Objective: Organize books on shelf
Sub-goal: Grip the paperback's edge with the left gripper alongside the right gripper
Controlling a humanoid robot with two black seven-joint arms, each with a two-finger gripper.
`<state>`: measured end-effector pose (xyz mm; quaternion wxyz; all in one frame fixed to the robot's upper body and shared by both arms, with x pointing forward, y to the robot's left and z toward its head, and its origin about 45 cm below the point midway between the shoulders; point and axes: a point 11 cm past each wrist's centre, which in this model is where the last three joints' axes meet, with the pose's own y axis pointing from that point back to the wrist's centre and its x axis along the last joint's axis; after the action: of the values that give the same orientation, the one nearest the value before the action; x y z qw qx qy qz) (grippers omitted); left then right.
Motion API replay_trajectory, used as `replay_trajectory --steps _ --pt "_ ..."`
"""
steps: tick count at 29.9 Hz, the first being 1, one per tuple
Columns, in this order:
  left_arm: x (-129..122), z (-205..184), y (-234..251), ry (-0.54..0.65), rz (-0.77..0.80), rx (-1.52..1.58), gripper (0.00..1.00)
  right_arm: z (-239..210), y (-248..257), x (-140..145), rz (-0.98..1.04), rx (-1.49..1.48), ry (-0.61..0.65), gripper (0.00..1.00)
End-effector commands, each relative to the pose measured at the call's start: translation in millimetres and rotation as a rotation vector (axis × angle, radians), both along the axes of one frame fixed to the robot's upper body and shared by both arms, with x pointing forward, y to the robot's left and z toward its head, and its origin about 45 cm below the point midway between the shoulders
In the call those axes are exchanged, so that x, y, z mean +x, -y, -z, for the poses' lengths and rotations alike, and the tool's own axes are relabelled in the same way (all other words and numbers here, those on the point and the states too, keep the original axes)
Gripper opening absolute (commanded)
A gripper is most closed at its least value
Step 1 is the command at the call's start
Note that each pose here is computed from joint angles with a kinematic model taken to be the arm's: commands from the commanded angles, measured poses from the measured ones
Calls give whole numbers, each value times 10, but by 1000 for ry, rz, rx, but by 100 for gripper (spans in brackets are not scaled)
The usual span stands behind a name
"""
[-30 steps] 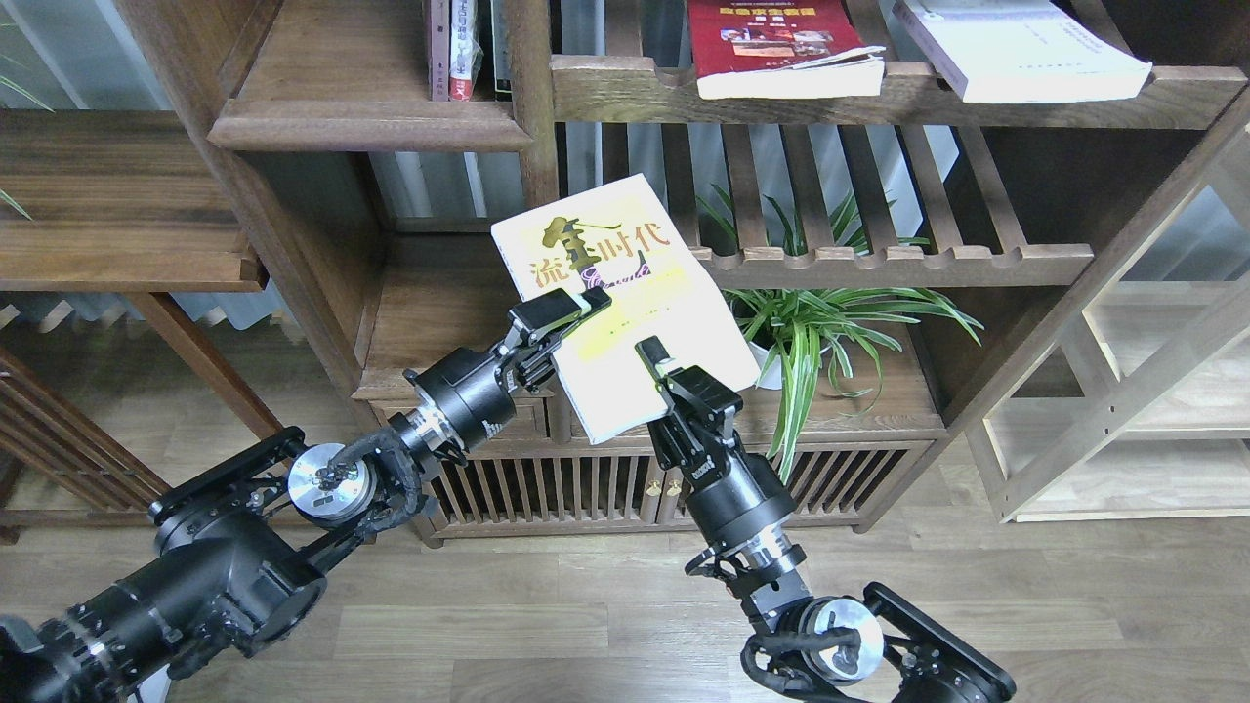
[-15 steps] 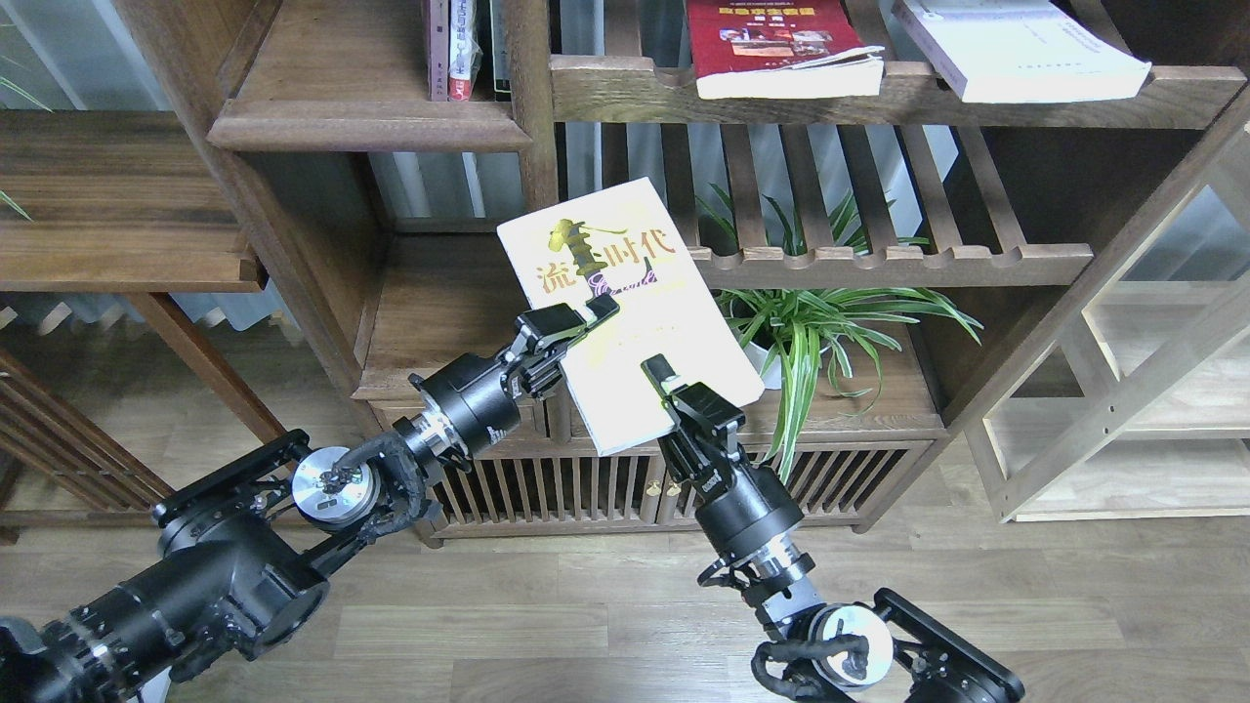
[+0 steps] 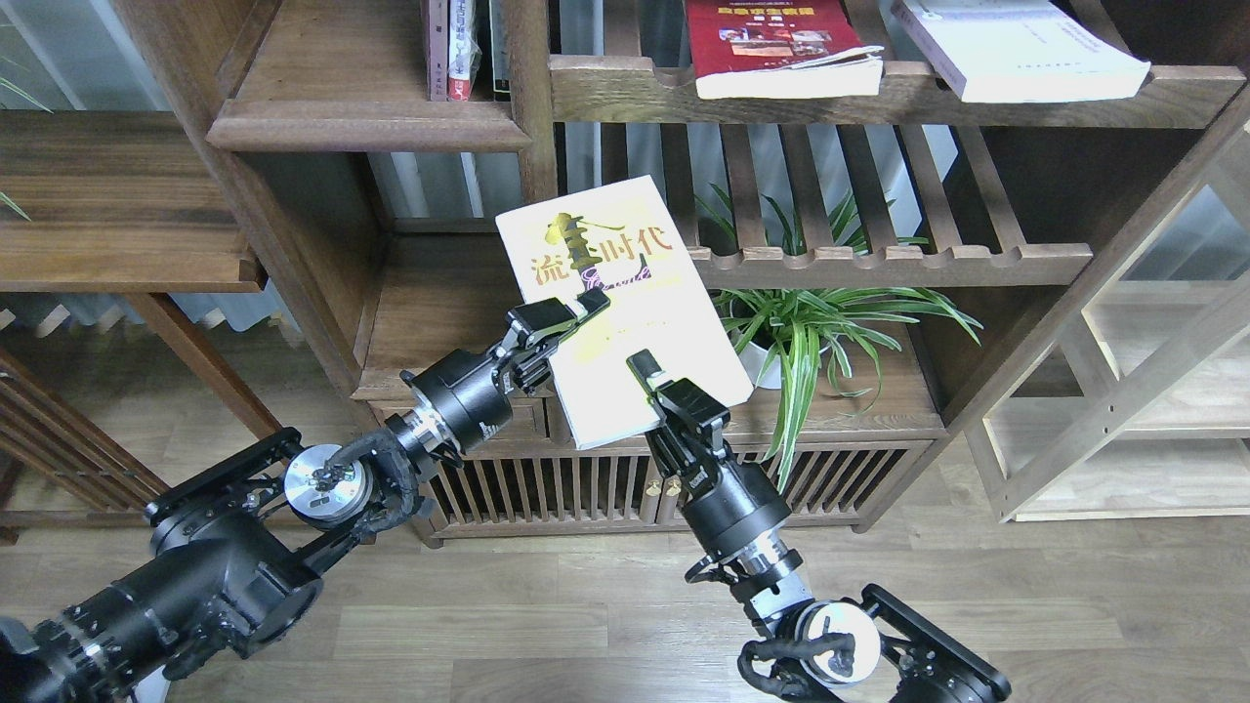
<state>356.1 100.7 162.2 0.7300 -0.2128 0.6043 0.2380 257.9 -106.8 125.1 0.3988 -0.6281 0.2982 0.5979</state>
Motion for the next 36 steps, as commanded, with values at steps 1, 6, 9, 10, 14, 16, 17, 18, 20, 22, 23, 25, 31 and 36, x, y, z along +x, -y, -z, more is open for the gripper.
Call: replay_trajectory --steps 1,6,9,10,14,16,17,18,20,22,23,25,31,36 --pt "-5 4 3 0 3 3 4 4 11 1 0 -3 0 90" --pt "-6 5 4 1 4 4 4 7 48 28 19 0 -3 66" --pt "-6 5 4 1 4 4 4 1 98 62 37 0 -1 54" --pt "-11 10 9 -1 4 3 4 6 109 64 38 -3 0 49" --pt "-16 12 18 -1 6 2 4 54 144 53 40 -17 -11 29" --pt "-19 7 28 -1 8 0 4 89 161 50 41 -26 -18 20" --pt "-14 1 28 1 7 0 5 97 159 49 42 -26 -20 17" --pt "-20 8 29 1 9 2 5 101 161 49 42 -27 -21 13" --pt "-20 9 29 3 9 4 5 101 151 49 39 -27 -21 7" --pt "-20 9 29 3 9 4 5 112 151 45 38 -29 -24 4" --pt "-22 5 32 3 10 3 6 112 151 45 38 -29 -24 4" --pt "-22 5 32 3 10 3 6 118 158 45 39 -32 -25 5" --pt "-20 6 25 3 9 5 6 123 155 42 34 -34 -25 12" --pt "-37 27 26 -3 8 3 6 139 174 43 35 -43 -26 23"
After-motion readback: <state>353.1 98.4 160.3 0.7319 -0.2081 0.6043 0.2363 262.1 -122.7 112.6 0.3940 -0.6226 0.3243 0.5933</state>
